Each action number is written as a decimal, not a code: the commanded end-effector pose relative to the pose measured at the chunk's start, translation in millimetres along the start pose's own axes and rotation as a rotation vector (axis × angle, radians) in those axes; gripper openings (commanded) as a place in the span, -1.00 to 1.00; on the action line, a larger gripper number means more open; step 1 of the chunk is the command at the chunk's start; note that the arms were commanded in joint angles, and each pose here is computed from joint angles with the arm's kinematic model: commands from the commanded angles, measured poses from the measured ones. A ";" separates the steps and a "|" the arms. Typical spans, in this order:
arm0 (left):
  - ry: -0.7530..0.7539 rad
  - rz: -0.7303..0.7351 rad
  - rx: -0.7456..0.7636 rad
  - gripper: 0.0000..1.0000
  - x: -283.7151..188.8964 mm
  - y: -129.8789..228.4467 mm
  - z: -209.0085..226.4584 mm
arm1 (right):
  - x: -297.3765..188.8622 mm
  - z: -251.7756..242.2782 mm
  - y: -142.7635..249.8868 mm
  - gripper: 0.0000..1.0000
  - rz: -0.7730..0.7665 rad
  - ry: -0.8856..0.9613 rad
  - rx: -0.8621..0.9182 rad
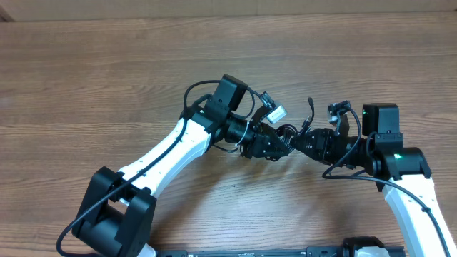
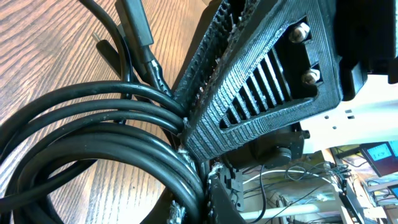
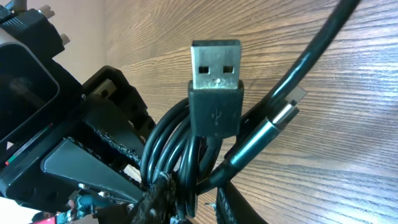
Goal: Untangle cables
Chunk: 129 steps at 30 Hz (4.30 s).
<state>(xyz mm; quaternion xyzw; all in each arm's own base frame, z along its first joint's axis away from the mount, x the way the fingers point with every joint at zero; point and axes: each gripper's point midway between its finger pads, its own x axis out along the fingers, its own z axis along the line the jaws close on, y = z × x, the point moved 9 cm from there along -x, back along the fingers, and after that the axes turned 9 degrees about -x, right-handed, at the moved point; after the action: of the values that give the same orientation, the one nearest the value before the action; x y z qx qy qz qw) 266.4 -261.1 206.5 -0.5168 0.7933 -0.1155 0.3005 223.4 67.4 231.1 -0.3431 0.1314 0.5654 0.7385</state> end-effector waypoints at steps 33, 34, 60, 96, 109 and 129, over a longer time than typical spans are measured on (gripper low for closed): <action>0.007 -0.011 0.066 -0.91 0.2 -6.2 -7.2 | -6.1 7.1 -3.2 -0.68 -0.007 -0.011 0.071; 0.012 -0.013 0.069 -0.92 0.2 -6.7 -7.6 | -6.1 7.1 -3.2 -0.67 -0.007 -0.011 0.071; -0.548 0.004 -0.072 -0.92 -13.1 5.6 37.5 | -8.5 -14.1 2.4 -0.92 -0.017 0.237 0.119; -0.034 -0.037 -0.008 -0.91 0.1 -11.4 -4.1 | -5.7 -0.9 -3.5 -0.28 -0.020 0.076 0.080; 0.165 0.018 0.053 -0.91 15.2 -8.8 -29.3 | -5.4 1.0 -7.4 -0.64 -0.038 0.056 0.057; -0.334 -0.017 -0.130 -0.92 -8.1 2.0 22.9 | -17.4 -38.9 4.6 -0.92 -0.057 0.544 0.152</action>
<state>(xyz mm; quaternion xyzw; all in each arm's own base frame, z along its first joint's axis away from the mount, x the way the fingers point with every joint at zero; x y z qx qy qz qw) 272.2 -258.5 186.6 -0.5405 0.7723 -0.0106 0.3337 219.5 42.3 215.3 -0.3957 0.3089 0.4705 0.7257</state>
